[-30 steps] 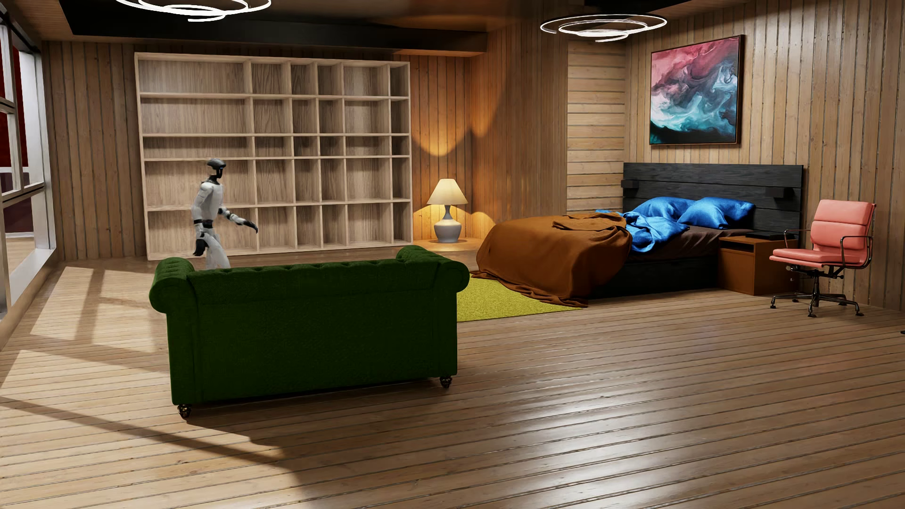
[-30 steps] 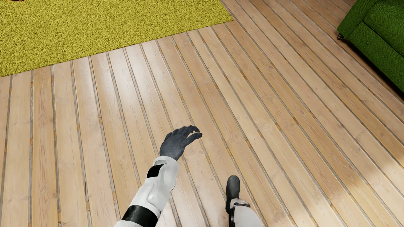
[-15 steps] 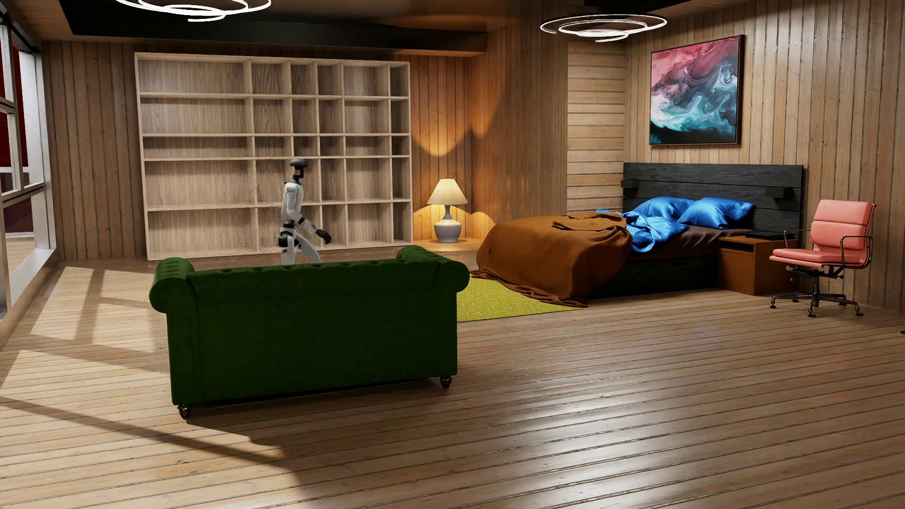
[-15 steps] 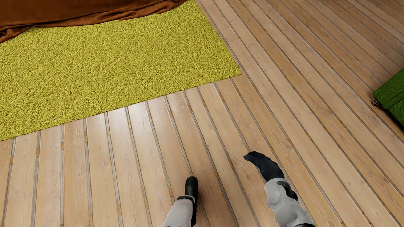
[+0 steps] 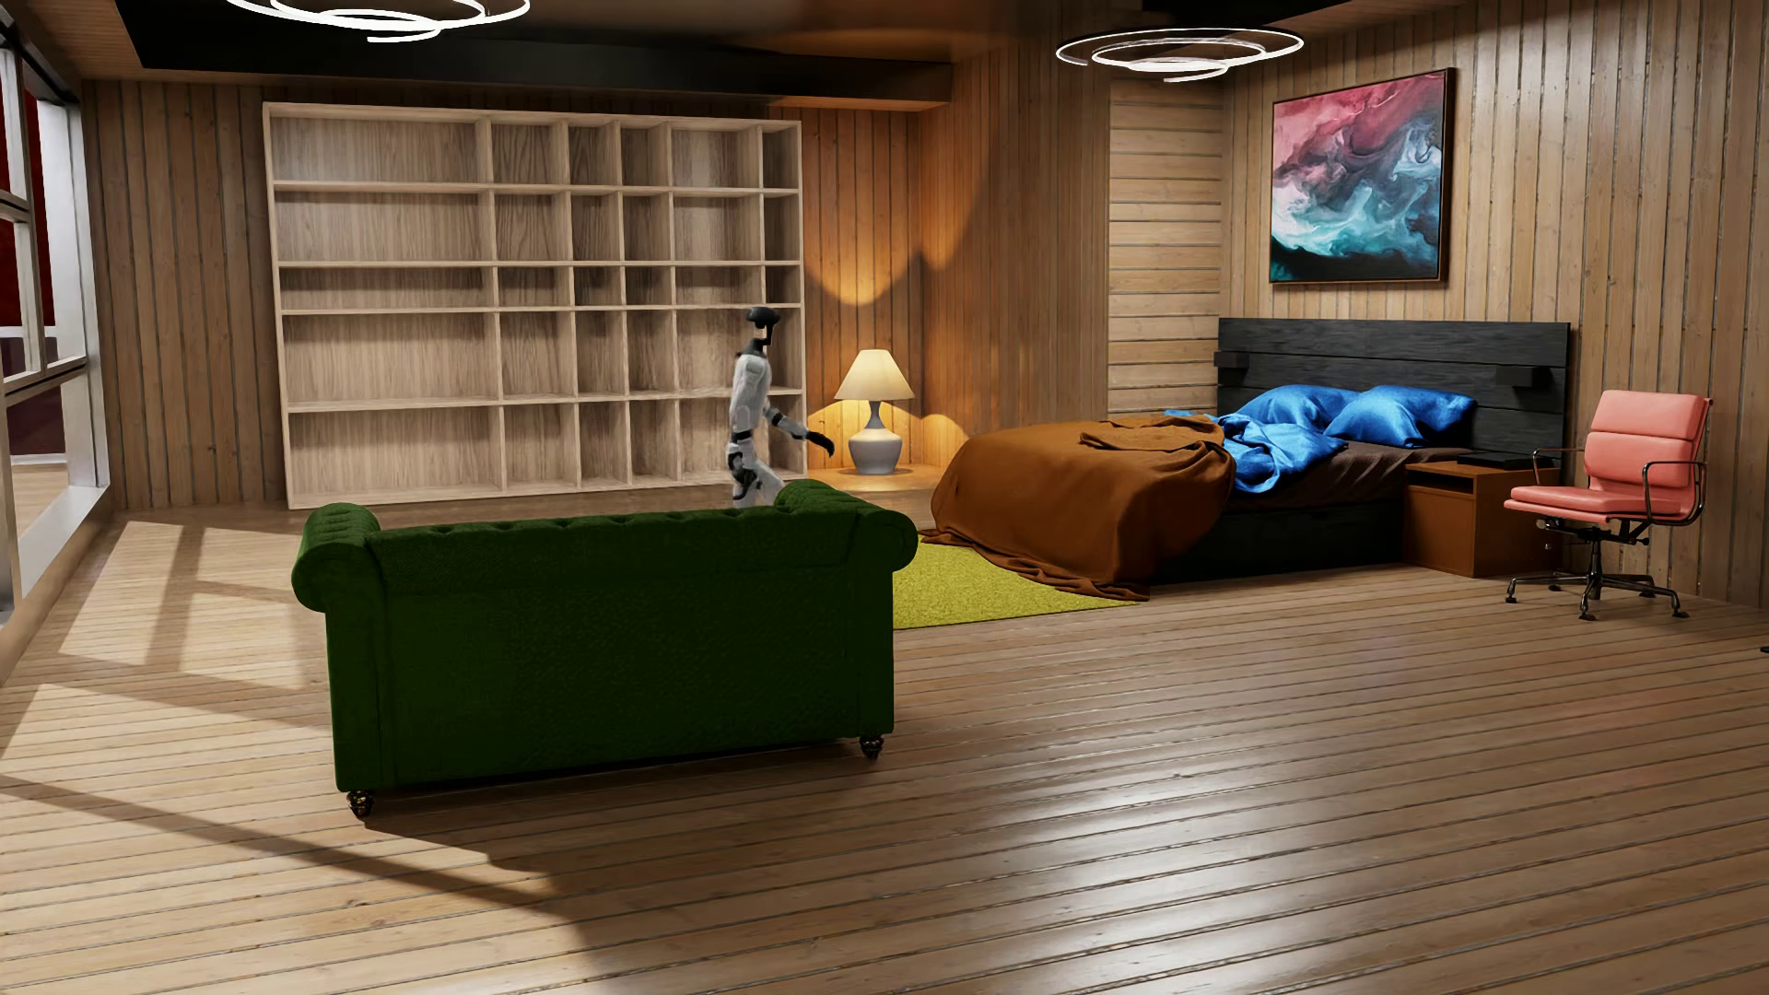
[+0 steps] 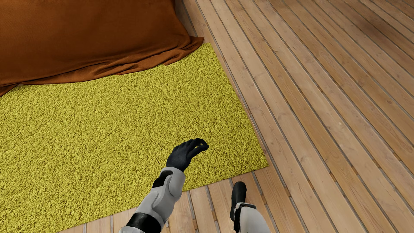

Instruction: Move towards the officechair

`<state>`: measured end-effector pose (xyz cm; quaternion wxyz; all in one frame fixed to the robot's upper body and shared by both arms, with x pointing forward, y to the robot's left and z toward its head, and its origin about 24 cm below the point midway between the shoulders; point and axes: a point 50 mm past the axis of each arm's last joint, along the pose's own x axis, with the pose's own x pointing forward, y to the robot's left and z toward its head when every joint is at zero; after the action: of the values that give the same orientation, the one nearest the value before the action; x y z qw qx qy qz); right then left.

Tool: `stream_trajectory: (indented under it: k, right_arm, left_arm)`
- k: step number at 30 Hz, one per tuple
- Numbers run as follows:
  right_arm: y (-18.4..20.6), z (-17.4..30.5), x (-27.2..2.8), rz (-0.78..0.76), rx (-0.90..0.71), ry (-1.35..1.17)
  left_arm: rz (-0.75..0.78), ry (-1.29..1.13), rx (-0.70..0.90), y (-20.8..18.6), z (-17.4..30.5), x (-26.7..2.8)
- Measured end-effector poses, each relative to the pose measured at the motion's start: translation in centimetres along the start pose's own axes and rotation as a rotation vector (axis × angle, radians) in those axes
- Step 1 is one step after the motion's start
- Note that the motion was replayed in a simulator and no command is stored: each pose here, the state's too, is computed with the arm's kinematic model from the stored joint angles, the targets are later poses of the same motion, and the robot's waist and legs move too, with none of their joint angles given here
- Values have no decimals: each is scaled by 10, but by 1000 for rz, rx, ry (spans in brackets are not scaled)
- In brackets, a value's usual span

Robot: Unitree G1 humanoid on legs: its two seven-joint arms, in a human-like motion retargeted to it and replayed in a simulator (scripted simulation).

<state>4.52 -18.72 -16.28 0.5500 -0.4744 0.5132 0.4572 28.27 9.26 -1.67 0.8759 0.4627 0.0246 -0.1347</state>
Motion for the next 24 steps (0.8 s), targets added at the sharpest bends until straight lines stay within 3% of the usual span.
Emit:
stream_trajectory:
  k: [3,4,5,7,9,12,13,16,18,19,21,24]
  right_arm:
    - [35,-8,-2,-168,500,83]
    - [46,-6,0,-139,634,106]
    - [48,-2,3,-83,659,105]
    - [19,4,6,-68,438,93]
    - [-41,8,-1,-324,272,89]
    - [-126,16,-35,-766,432,-71]
    - [-155,22,-54,-868,447,-170]
    - [-216,36,-118,-1172,349,-351]
    - [-213,22,-129,-1267,423,-330]
    - [-202,12,-122,-1239,473,-288]
    - [-172,1,-89,-1033,447,-157]
    - [-106,-4,-30,-601,239,54]
  left_arm:
    - [82,-162,69,25,26,4]
    - [63,-122,54,22,12,-4]
    - [23,-37,28,12,-7,-15]
    - [-114,249,-5,-25,-55,-43]
    - [-401,536,105,-78,-99,-91]
    - [-1009,635,349,-128,-140,-190]
    - [-1084,704,328,-130,-150,-218]
    - [-948,1028,137,-128,-168,-279]
    - [-953,1149,116,-129,-171,-304]
    - [-987,1133,88,-133,-168,-301]
    - [-993,951,4,-141,-155,-258]
    - [-609,626,0,-117,-118,-146]
